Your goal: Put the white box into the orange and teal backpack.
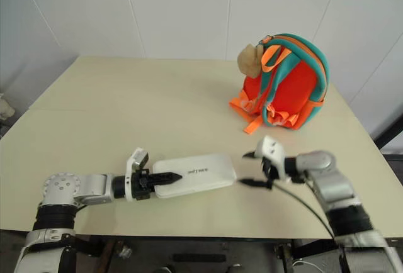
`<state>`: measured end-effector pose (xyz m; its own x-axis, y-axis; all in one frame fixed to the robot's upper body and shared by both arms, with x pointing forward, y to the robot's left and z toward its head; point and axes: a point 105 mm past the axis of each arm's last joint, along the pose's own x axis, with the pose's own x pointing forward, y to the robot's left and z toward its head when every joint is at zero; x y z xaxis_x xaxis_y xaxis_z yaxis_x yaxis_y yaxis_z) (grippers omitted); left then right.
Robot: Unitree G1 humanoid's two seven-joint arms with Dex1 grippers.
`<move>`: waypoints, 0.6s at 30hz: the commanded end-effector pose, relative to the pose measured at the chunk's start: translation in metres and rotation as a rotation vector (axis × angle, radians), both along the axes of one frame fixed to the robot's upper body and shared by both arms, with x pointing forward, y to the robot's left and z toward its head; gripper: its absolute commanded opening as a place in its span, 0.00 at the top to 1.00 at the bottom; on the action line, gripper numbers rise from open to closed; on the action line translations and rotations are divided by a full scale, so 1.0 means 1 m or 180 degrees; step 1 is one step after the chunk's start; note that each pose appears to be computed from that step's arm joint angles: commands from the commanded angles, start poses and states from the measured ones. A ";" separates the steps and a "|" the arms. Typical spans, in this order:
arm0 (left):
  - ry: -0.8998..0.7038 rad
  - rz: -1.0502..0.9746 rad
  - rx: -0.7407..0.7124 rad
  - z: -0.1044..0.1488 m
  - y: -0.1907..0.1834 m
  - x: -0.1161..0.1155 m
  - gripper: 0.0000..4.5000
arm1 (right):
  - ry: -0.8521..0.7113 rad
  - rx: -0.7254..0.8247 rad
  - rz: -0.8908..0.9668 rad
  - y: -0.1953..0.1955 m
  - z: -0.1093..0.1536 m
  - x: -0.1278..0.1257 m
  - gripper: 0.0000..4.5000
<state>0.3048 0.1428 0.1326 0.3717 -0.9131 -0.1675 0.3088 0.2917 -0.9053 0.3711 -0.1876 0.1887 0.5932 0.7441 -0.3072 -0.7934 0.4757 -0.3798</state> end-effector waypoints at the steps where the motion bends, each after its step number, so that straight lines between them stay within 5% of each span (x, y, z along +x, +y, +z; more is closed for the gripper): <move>1: -0.0373 0.0257 0.0143 0.020 0.026 0.007 0.72 | -0.0511 0.0057 -0.0711 -0.040 0.045 0.031 0.00; 6: -0.0477 0.0410 0.0190 0.020 0.034 0.010 0.72 | -0.0839 0.0458 -0.1321 -0.045 0.084 0.070 0.00; 18: -0.0703 0.0465 0.0085 0.021 0.031 -0.010 0.72 | -0.0840 0.1098 -0.1696 0.011 0.105 0.107 0.00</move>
<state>0.2974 0.1698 0.1436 0.5091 -0.8510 -0.1289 0.4171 0.3750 -0.8279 0.4785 -0.1747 0.2703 0.9212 0.3889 0.0146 -0.3690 0.8847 -0.2849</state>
